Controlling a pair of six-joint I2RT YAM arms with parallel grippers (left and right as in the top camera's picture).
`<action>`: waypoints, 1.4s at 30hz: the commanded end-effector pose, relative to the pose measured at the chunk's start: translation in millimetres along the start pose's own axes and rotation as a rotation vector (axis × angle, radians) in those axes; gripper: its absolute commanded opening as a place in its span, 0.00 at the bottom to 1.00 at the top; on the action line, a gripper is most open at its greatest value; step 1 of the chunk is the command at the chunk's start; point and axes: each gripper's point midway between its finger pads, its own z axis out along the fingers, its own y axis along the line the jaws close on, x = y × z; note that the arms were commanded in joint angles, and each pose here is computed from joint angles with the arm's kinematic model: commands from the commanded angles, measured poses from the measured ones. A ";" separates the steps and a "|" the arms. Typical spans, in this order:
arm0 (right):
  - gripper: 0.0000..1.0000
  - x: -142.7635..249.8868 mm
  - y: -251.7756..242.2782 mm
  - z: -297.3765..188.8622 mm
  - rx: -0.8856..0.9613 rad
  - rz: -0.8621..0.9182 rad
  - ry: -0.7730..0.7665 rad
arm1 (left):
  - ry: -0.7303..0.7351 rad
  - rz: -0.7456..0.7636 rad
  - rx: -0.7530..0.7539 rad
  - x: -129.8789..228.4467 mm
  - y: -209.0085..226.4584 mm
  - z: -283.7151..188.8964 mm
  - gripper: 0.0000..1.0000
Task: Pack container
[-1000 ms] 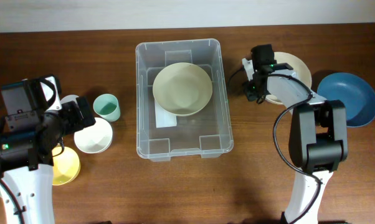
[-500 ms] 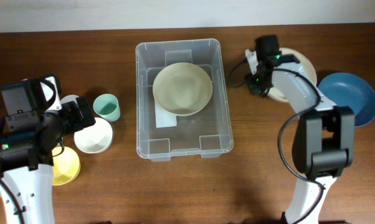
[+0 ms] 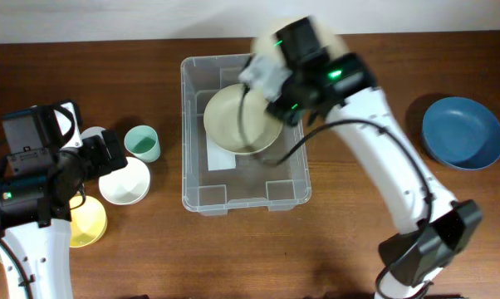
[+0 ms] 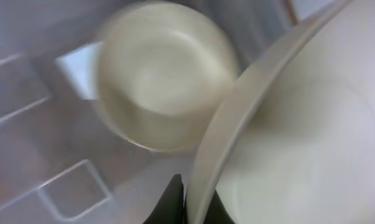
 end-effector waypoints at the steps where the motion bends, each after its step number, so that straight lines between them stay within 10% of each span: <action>1: 0.04 -18.8 27.2 15.8 -0.075 -0.240 -0.030 | -0.012 0.006 0.010 -4.5 -1.5 -4.4 1.00; 18: 0.05 -4.8 77.8 128.9 -0.327 -0.260 0.048 | -0.008 0.006 0.010 -3.3 -1.5 -4.4 1.00; 20: 0.22 -5.0 77.4 129.2 -0.325 -0.256 0.048 | -0.008 0.006 0.010 -3.4 -1.5 -4.4 1.00; 28: 0.40 -25.3 38.7 65.5 -0.124 -0.221 0.006 | -0.008 0.006 0.010 -3.4 -1.4 -4.4 1.00; 35: 0.50 3.1 -83.0 -59.6 0.344 0.401 -0.064 | -0.008 0.006 0.010 -3.4 -1.4 -4.4 1.00; 42: 0.72 228.4 -177.7 -92.2 0.539 1.197 0.136 | -0.009 0.006 0.010 -3.6 -1.5 -4.4 1.00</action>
